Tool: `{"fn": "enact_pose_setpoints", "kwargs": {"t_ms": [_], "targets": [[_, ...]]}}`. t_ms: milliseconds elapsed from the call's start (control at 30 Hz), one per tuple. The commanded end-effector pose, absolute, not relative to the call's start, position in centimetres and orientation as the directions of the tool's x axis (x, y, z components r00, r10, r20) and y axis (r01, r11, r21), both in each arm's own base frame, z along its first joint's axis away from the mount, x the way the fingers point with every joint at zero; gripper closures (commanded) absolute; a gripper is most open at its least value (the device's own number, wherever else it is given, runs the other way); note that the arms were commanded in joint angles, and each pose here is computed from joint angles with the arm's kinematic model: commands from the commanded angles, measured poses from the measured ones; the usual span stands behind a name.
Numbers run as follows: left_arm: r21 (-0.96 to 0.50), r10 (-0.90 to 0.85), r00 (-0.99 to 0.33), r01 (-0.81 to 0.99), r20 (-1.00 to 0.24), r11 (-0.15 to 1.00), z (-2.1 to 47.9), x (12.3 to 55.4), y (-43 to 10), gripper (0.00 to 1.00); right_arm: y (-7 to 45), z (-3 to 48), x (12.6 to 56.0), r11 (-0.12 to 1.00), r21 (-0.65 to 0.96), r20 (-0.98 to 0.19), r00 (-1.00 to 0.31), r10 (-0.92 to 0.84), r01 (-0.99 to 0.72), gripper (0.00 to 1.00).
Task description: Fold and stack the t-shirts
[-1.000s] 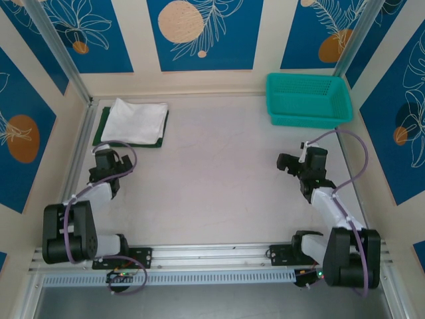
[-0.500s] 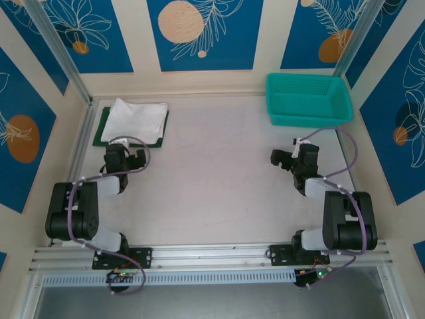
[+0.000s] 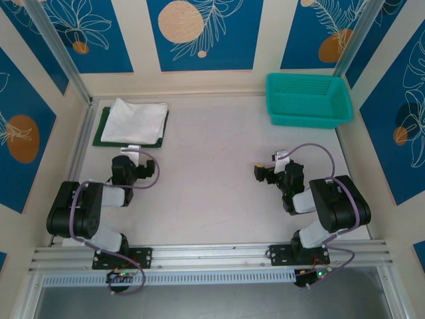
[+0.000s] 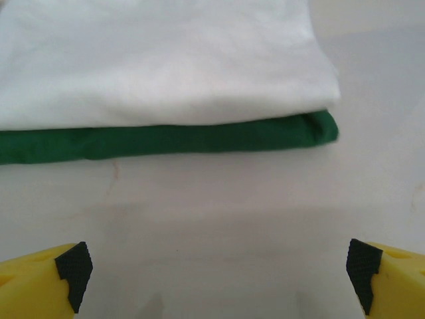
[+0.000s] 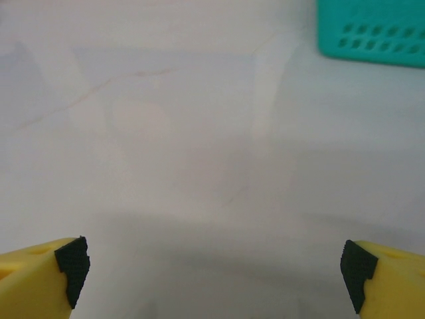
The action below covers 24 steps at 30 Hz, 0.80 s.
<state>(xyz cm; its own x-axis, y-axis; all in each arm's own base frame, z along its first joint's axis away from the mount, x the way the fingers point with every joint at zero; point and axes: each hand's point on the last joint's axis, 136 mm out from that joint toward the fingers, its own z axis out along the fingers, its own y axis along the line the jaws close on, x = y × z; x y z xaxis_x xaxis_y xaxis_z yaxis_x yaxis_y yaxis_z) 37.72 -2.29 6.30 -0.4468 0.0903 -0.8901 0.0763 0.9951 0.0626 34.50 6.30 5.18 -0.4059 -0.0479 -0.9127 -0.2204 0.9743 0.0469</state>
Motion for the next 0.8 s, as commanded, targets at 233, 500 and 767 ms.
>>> {"fn": "enact_pose_setpoints", "kwargs": {"t_ms": [233,500,767], "targets": [[0.059,0.095,-0.381,0.103,-0.920,0.993,8.6,39.7,-2.7,0.00,2.8,9.4,39.7,0.988,0.111,-0.925,-0.375,0.063,-0.108,0.01],[0.061,0.096,-0.378,0.103,-0.921,0.993,8.6,39.6,-2.7,0.00,2.8,9.4,39.6,0.987,0.119,-0.924,-0.376,0.069,-0.112,0.01],[0.063,0.097,-0.373,0.102,-0.923,0.993,8.7,39.6,-2.7,0.00,2.8,9.4,39.6,0.987,0.119,-0.925,-0.375,0.069,-0.112,0.01]]}}
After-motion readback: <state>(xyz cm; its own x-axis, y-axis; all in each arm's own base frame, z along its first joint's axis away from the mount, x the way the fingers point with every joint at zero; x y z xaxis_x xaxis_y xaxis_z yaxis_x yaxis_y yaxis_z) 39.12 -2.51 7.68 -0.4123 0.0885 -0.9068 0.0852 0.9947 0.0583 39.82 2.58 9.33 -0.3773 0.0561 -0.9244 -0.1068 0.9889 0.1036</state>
